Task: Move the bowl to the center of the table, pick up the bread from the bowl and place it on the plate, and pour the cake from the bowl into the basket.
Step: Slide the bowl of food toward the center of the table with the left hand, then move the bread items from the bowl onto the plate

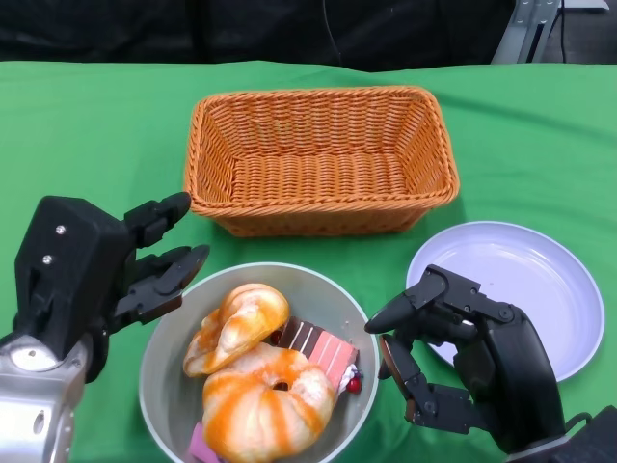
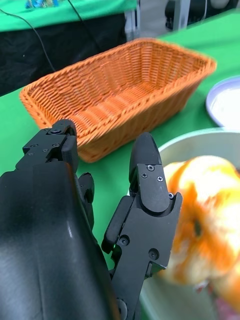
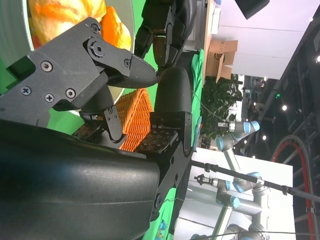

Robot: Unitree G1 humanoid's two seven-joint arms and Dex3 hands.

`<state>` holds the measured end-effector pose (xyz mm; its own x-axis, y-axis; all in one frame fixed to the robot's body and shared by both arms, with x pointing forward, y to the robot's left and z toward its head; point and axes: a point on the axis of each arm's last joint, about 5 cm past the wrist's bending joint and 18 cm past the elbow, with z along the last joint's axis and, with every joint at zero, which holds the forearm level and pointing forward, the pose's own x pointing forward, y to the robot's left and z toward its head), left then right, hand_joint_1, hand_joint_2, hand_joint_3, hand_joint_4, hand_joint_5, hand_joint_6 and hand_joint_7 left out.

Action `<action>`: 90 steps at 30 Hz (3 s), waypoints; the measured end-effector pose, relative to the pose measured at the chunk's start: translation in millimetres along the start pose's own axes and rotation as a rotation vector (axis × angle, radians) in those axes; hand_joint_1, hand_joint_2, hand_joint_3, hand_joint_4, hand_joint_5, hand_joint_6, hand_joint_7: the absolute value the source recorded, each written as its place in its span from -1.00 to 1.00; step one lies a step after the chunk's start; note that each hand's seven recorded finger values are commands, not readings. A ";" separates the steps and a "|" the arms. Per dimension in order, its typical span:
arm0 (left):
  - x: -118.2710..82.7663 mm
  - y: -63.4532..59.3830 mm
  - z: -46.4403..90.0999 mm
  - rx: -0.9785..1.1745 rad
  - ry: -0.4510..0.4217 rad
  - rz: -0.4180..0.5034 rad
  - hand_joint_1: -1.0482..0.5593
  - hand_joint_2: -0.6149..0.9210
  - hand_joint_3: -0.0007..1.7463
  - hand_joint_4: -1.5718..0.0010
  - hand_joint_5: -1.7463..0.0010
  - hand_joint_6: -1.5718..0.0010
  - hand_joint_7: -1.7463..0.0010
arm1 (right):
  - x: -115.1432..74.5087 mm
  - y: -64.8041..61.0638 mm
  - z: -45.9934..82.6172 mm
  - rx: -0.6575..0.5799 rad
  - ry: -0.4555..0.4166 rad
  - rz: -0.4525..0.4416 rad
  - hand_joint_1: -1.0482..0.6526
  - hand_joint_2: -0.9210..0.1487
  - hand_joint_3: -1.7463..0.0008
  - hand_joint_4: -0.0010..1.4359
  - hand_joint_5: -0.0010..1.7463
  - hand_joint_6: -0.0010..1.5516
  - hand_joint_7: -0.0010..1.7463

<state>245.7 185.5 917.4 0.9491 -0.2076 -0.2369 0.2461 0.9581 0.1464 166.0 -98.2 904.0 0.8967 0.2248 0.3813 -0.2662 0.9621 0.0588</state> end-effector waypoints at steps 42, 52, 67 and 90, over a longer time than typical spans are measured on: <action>14.9 -0.4 -8.8 -0.131 -0.671 0.136 0.20 0.63 0.05 -0.05 -0.73 -0.13 -0.35 | -7.4 -25.7 8.6 -0.068 -0.026 -0.053 -0.02 -0.38 0.11 0.01 0.52 -0.05 0.02; 19.5 5.3 -10.1 -0.182 -0.679 0.057 0.25 0.59 0.21 0.00 -0.81 -0.04 -0.51 | -5.4 -27.6 13.2 -0.081 -0.053 -0.068 -0.12 -0.70 0.57 -0.03 0.43 0.00 -0.22; 20.4 4.7 -11.4 -0.198 -0.676 0.040 0.23 0.60 0.18 0.02 -0.84 0.00 -0.55 | 0.8 -31.6 28.5 -0.113 -0.123 0.015 -0.21 -0.99 0.91 -0.17 0.26 -0.11 -0.34; 23.9 1.9 -7.7 -0.210 -0.684 0.074 0.22 0.62 0.16 0.02 -0.86 -0.01 -0.55 | 31.9 0.4 62.3 -0.685 -0.170 0.268 -0.61 -1.00 0.99 -0.34 -0.02 -0.11 -0.90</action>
<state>267.3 183.9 904.7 0.8894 -0.1519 0.4312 0.1985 0.9779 -0.0650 172.4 -100.3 973.6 0.7509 0.4907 0.4420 -0.1380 0.7711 -0.6215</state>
